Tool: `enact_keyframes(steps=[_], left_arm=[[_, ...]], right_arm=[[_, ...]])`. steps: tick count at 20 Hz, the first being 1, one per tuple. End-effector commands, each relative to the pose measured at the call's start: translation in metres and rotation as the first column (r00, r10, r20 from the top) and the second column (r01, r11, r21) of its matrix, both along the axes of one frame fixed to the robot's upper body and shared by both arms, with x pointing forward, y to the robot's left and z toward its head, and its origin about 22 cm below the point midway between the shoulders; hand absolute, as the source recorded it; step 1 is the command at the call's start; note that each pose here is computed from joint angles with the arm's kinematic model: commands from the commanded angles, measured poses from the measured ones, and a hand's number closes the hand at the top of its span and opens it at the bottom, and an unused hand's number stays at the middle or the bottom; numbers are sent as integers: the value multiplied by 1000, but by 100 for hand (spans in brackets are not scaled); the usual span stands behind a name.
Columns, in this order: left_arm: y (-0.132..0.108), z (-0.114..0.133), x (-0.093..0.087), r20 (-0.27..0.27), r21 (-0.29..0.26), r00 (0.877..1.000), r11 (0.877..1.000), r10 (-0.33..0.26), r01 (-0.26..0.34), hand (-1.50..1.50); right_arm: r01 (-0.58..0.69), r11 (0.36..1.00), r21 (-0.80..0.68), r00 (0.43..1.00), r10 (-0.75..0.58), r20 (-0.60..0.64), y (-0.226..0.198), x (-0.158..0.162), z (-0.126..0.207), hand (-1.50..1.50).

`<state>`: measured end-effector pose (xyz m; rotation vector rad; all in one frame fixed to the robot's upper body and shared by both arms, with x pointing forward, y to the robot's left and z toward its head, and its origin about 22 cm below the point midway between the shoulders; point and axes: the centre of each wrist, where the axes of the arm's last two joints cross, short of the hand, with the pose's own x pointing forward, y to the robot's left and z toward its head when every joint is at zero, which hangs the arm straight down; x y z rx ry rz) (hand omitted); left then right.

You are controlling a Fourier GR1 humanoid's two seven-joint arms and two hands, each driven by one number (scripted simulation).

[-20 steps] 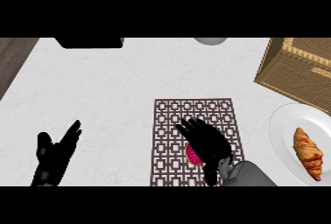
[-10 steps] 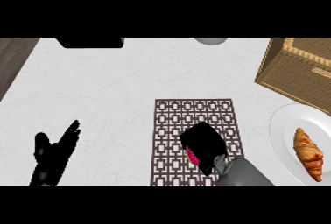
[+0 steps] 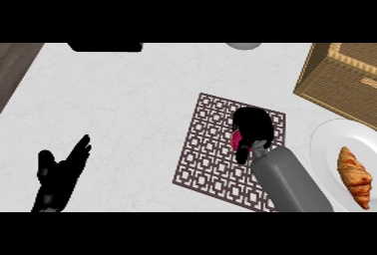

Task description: Pick the cupcake from the placemat and place it in the basket

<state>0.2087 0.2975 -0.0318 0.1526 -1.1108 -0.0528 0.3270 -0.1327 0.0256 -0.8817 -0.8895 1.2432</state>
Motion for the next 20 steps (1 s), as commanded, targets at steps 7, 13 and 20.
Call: enact_keyframes(steps=[7, 13, 20], left_arm=[[-9, -13, 3, -87, -8, 996, 1000, -17, 16, 0], [-4, -18, -7, -93, 7, 996, 1000, 9, -8, 0], [-17, -19, 5, -90, -10, 996, 1000, -2, 1, 0]], right_arm=[[416, 884, 215, 852, -461, 249, 15, 68, 52, 150], [234, 704, 670, 581, -654, 485, 9, 72, 150, 150], [287, 666, 689, 416, -734, 537, -7, 100, 224, 150]])
